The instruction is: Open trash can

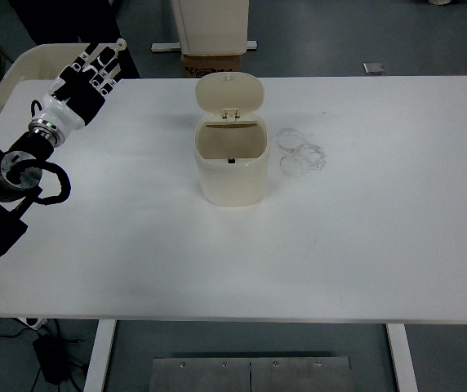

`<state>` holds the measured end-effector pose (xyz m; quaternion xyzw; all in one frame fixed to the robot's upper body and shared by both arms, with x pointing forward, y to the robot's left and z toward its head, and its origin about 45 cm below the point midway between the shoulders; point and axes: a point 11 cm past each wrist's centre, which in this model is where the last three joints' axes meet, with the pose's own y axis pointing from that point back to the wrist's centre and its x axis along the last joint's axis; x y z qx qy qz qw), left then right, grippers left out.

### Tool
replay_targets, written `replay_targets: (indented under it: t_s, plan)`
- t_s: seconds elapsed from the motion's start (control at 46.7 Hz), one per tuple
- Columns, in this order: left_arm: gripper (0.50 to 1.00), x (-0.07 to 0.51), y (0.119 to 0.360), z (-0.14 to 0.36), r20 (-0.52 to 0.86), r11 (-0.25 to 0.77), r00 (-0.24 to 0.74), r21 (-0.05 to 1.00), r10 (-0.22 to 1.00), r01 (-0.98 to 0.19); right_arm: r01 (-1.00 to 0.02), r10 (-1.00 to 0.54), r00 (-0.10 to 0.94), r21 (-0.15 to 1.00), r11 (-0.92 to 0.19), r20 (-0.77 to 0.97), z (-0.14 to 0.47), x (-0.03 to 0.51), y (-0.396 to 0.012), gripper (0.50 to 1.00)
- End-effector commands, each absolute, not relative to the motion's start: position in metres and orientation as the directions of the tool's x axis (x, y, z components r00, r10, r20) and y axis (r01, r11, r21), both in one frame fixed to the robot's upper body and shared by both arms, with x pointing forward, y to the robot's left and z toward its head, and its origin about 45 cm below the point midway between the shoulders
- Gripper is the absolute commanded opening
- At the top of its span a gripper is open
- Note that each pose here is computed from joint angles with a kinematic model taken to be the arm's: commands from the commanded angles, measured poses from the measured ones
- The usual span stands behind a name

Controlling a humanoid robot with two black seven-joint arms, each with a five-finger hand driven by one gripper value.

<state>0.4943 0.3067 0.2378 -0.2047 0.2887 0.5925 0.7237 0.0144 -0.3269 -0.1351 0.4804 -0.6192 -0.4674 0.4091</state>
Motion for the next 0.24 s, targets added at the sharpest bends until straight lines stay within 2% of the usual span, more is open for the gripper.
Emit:
replay_targets:
  t_s: [0.0, 0.214]
  plan:
    - [1.000, 0.4927, 0.3105, 0.2304, -0.673, 0.198, 0.111, 0.053, 0.731, -0.979, -0.212, -0.977, -0.205, 0.972, 0.102, 0.057, -0.1352, 0.0142, -0.3269, 0.993]
    - [1.000, 0.4918, 0.3072, 0.2242, -0.693, 0.198, 0.110, 0.049, 0.712, -0.979, -0.212, -0.979, -0.197, 0.972, 0.102, 0.060, -0.1352, 0.0133, -0.3269, 0.993]
